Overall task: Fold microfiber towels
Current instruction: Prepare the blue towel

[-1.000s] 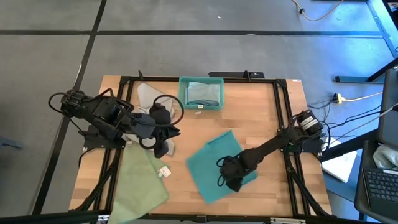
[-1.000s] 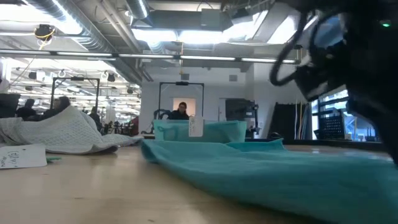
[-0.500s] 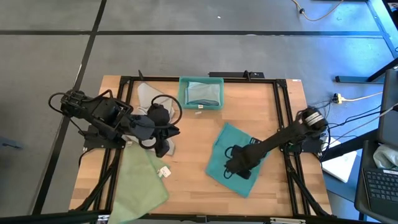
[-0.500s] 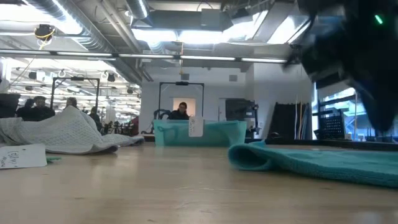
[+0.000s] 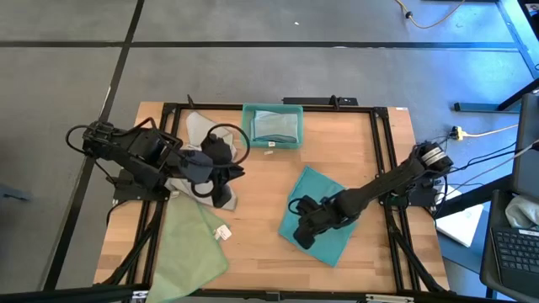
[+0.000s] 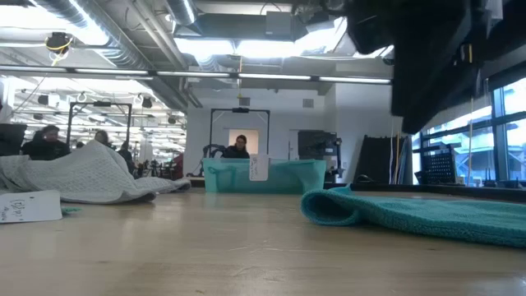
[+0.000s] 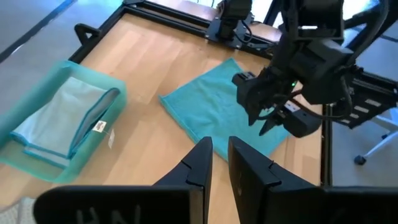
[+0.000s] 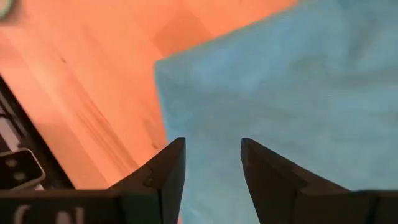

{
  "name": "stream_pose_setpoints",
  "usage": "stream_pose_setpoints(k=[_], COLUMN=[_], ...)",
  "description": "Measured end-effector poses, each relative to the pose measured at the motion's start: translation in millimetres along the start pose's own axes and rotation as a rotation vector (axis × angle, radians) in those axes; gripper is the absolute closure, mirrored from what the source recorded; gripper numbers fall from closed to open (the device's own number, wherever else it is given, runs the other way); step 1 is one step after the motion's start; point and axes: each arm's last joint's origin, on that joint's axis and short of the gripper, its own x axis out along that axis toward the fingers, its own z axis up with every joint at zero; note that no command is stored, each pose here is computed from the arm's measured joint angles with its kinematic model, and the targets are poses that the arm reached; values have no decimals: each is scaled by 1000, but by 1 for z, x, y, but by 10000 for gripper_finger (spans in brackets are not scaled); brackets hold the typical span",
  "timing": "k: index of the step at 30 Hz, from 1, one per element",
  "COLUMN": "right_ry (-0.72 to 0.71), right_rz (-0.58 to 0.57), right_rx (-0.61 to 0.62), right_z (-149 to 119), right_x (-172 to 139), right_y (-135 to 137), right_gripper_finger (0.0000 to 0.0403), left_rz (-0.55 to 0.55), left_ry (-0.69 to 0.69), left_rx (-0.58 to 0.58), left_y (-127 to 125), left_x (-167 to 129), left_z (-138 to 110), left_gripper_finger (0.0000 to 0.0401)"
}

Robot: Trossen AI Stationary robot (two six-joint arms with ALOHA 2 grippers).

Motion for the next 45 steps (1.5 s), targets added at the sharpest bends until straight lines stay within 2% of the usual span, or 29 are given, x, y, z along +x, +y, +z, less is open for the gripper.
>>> stream_pose_setpoints(k=[6,10,13,22,31,37,40,45], right_ry=[-40,43,116,124,260,419,474,452], right_rz=[125,217,236,153,55,-25,-126,-169], right_rx=[11,-25,-72,-136,-156,-171,-190,-230], right_z=[2,-1,-4,-9,-31,-50,-60,-62], right_x=[40,61,65,67,71,64,58,39], right_y=[18,26,25,18,11,6,0,4], right_gripper_finger=[244,244,244,244,244,244,244,244], left_rz=[-7,-42,-53,-64,-76,-63,-51,-40], left_ry=[49,102,108,127,153,145,138,136], left_rx=[25,40,69,135,148,151,147,137], left_y=[1,1,-1,-5,-11,-11,-11,-10], left_x=[0,-1,-2,-5,-10,-10,-10,-10], left_z=[-4,-7,-9,-14,-21,-21,-21,-21], left_gripper_finger=[358,358,358,358,358,358,358,358])
